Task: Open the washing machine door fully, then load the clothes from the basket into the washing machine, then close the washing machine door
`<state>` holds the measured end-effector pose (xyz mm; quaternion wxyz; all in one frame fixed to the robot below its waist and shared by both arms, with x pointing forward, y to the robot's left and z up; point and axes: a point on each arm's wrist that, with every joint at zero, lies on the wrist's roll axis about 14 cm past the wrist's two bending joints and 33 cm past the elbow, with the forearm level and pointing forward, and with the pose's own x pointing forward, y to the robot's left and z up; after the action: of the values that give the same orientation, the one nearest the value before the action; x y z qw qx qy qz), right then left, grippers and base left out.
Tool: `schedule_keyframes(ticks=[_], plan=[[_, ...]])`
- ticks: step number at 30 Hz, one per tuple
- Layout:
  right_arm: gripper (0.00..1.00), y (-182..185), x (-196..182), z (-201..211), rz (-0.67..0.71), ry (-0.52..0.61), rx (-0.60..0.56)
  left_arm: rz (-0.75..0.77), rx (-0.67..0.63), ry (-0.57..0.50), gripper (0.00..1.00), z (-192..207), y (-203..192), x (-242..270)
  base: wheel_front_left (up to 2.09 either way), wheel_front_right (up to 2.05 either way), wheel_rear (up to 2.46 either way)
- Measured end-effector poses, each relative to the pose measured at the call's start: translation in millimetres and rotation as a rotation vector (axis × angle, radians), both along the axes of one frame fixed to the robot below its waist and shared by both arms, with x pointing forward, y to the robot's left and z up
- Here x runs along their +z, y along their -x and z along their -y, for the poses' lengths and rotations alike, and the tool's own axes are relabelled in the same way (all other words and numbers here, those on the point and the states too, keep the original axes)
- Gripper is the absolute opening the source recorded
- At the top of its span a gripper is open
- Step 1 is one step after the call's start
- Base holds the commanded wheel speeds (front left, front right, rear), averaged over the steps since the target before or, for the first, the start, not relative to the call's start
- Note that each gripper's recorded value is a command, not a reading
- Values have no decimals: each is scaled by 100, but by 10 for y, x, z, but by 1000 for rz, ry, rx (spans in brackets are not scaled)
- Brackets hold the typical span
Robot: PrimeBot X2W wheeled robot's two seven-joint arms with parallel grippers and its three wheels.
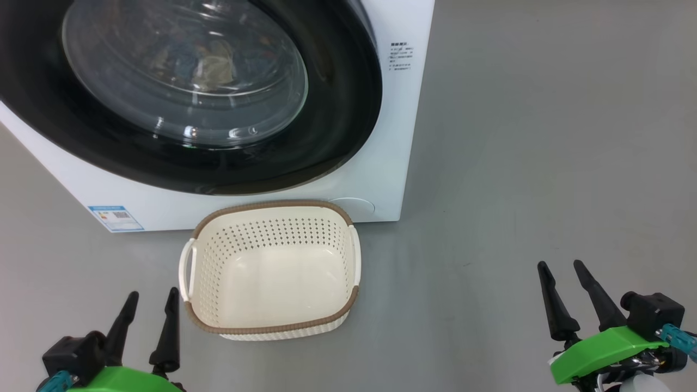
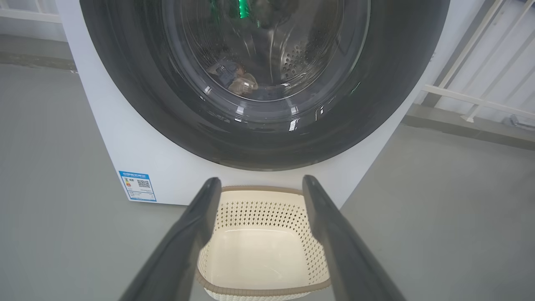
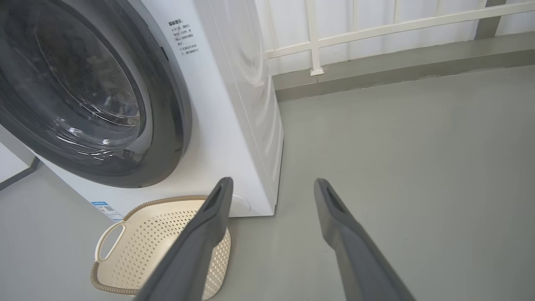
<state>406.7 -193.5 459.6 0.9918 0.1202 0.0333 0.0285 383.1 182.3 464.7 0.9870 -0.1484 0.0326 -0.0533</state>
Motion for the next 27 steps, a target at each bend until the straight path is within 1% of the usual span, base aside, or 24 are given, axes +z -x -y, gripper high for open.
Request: schedule_keyframes(ticks=[8,27], plan=[[100,70,-16,106,-4,-5,-37,0,-1,0,100,3,-23,-4,0,0,0],[100,58,20,105,9,-6,-41,-12,14,9,100,-29,8,-39,0,0,0]])
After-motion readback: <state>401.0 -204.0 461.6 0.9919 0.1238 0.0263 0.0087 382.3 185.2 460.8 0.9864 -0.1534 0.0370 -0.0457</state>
